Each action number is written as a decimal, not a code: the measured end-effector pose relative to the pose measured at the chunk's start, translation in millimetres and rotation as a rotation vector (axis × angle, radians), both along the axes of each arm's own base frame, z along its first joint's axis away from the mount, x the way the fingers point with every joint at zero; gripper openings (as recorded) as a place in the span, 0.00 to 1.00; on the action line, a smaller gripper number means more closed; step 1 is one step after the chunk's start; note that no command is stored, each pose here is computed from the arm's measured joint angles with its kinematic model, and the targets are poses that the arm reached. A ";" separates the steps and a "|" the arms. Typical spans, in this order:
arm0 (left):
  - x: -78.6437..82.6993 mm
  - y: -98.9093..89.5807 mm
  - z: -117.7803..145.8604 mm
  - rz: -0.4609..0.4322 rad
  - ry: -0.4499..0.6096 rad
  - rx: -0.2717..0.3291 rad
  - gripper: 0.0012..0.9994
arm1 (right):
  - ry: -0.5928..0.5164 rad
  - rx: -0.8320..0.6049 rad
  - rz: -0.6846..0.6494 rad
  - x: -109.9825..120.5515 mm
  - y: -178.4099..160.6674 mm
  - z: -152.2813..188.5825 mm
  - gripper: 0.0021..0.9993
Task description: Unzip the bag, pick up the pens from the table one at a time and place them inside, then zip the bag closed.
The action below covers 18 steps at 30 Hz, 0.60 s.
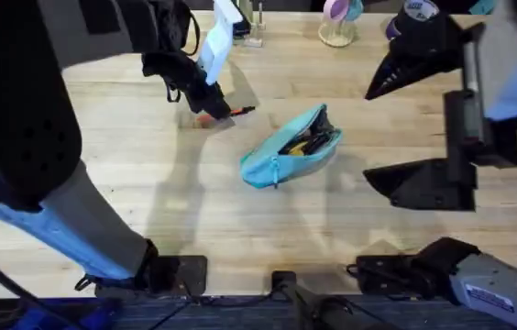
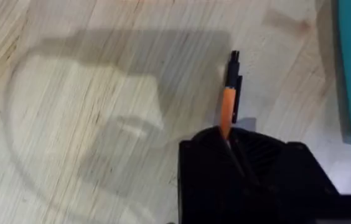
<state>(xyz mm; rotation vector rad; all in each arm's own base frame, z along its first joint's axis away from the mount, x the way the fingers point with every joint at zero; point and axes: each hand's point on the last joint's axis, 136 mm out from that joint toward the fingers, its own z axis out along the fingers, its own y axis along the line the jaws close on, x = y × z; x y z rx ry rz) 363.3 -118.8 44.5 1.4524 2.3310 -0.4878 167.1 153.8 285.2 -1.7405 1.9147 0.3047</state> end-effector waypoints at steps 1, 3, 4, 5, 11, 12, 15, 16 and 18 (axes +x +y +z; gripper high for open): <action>-0.7 -0.1 2.8 -0.002 0.003 0.010 0.04 | -0.008 0.006 -0.003 -1.7 -0.9 2.3 1.00; -0.1 -2.9 12.1 -0.003 0.002 0.028 0.04 | -0.021 0.016 -0.008 -4.5 -2.4 5.8 1.00; 0.6 -4.9 18.5 -0.003 -0.002 0.039 0.04 | -0.027 0.021 -0.011 -5.8 -3.2 7.4 1.00; 1.2 -7.2 25.9 -0.001 -0.007 0.048 0.04 | -0.030 0.025 -0.015 -6.9 -3.7 8.6 1.00; -1.2 -27.7 79.5 0.046 -0.032 0.070 0.04 | -0.042 0.041 -0.029 -10.5 -5.6 13.2 1.00; -3.0 -31.6 86.8 0.057 -0.029 0.069 0.04 | -0.042 0.041 -0.029 -10.7 -5.7 13.3 1.00; -7.7 -44.0 104.6 0.093 -0.014 0.059 0.04 | -0.042 0.042 -0.030 -10.8 -5.7 13.3 1.00; -9.8 -48.3 109.2 0.102 -0.004 0.056 0.04 | -0.043 0.042 -0.030 -10.7 -5.7 13.4 1.00; -15.4 -57.9 117.8 0.115 0.016 0.053 0.04 | -0.045 0.041 -0.031 -10.1 -5.8 13.5 1.00</action>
